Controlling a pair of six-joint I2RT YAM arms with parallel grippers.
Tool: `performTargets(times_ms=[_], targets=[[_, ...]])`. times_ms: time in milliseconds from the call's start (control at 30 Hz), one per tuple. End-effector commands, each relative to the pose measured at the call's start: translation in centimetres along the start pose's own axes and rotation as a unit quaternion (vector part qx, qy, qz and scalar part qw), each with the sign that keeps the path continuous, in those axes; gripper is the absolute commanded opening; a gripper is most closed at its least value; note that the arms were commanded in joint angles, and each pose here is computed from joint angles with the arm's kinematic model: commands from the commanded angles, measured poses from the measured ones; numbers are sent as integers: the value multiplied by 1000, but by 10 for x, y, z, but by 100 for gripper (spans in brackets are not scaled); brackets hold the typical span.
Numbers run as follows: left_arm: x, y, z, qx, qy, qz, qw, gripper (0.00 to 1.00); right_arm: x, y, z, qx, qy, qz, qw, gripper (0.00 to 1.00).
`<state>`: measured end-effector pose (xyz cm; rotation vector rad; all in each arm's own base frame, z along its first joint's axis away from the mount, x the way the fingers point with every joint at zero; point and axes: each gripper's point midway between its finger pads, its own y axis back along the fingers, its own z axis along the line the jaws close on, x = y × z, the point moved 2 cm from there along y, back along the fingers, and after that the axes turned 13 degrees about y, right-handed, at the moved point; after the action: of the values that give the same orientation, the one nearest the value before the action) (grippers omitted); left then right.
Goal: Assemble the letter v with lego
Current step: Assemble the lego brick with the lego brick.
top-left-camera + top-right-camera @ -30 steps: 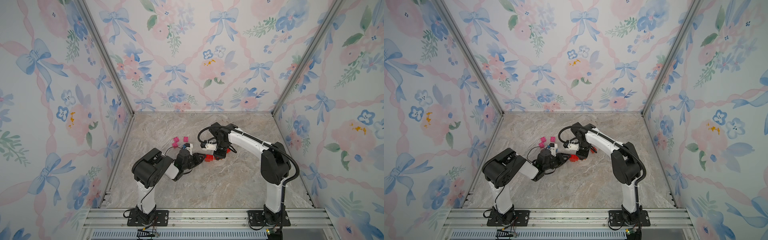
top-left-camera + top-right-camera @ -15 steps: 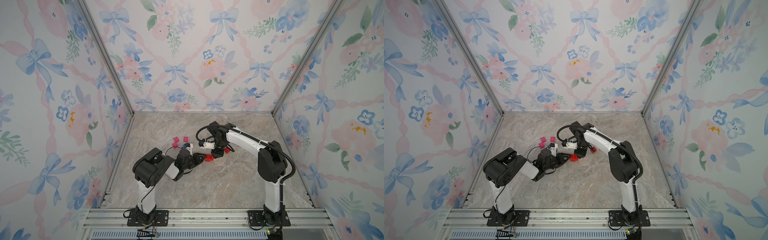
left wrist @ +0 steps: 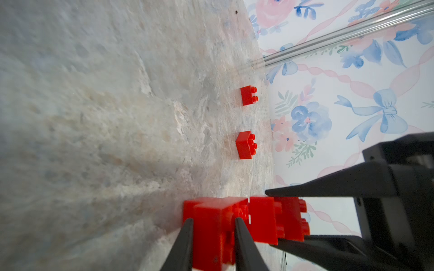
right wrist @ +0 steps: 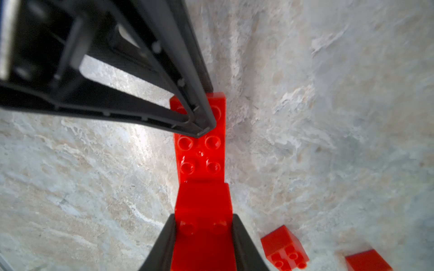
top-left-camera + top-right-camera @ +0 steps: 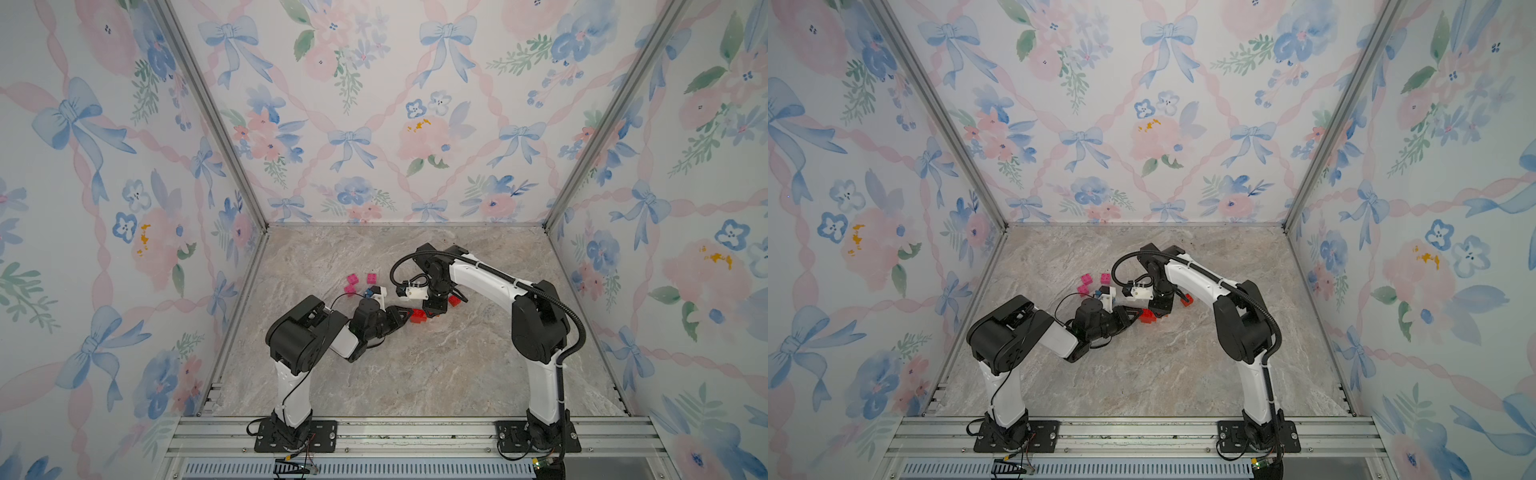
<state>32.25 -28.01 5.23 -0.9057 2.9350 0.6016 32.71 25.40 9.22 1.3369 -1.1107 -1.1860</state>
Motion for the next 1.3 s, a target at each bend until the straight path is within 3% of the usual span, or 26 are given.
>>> performTargets(times_ms=[0, 400, 833, 1267], targets=[[8, -4, 19, -30, -3, 15, 999, 0, 8, -13, 9, -31, 28, 44, 998, 0], [7, -3, 19, -31, -3, 13, 999, 0, -2, -23, 16, -50, 51, 53, 996, 0], [7, -2, 18, -30, -3, 10, 999, 0, -6, -43, 20, -67, 26, 72, 995, 0], [7, -2, 21, -33, -3, 11, 999, 0, 24, -18, 9, -54, 6, 90, 995, 0]])
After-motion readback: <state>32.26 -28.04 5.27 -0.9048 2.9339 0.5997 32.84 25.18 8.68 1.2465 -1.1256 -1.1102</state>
